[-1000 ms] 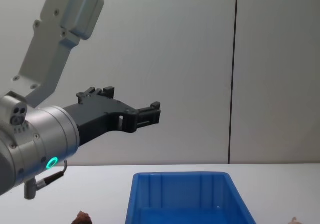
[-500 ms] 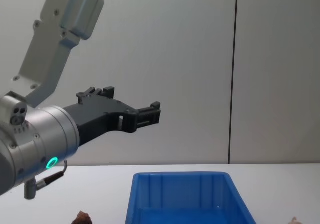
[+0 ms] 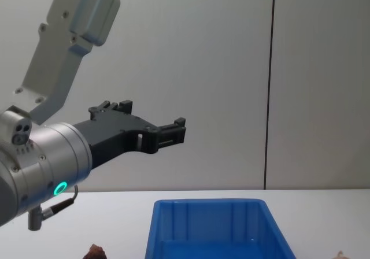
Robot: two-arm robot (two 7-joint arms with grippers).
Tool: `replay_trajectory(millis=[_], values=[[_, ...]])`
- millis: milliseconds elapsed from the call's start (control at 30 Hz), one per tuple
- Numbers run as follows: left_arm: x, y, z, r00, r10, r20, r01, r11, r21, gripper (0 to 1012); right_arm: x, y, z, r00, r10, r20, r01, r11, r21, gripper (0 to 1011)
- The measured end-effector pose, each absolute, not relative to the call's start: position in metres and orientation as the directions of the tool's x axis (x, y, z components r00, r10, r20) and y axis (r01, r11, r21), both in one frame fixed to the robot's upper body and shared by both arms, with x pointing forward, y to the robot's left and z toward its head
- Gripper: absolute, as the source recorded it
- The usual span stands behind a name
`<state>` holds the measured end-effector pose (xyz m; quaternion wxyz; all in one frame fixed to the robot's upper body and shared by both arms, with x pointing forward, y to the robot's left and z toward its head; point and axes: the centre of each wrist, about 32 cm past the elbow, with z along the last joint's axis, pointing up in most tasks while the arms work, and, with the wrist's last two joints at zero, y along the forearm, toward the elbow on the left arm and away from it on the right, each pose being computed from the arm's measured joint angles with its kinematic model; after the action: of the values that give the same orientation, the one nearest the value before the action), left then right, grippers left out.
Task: Pick up the two dolls from the table and place them into the box.
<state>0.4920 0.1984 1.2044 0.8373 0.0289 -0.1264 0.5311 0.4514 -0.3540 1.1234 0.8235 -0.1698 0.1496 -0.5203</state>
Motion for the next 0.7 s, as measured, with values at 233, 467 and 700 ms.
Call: replay_trajectory(millis=[233, 467, 700], values=[[0.492, 0.1984, 1.2044, 0.404, 0.882, 0.242, -0.897, 0.434, -0.086, 1001, 0.4526, -0.3548, 1.1221, 0.414, -0.907, -0.076, 0.8, 0.402, -0.445, 630], [0.492, 0.1984, 1.2044, 0.404, 0.882, 0.242, -0.897, 0.434, -0.086, 1001, 0.4535, -0.3557, 1.1223, 0.413, -0.907, -0.077, 0.799, 0.402, -0.447, 515], [0.492, 0.1984, 1.2044, 0.404, 0.882, 0.242, -0.897, 0.434, -0.086, 1001, 0.4552, -0.3571, 1.1258, 0.411, -0.909, -0.072, 0.815, 0.402, -0.418, 464]])
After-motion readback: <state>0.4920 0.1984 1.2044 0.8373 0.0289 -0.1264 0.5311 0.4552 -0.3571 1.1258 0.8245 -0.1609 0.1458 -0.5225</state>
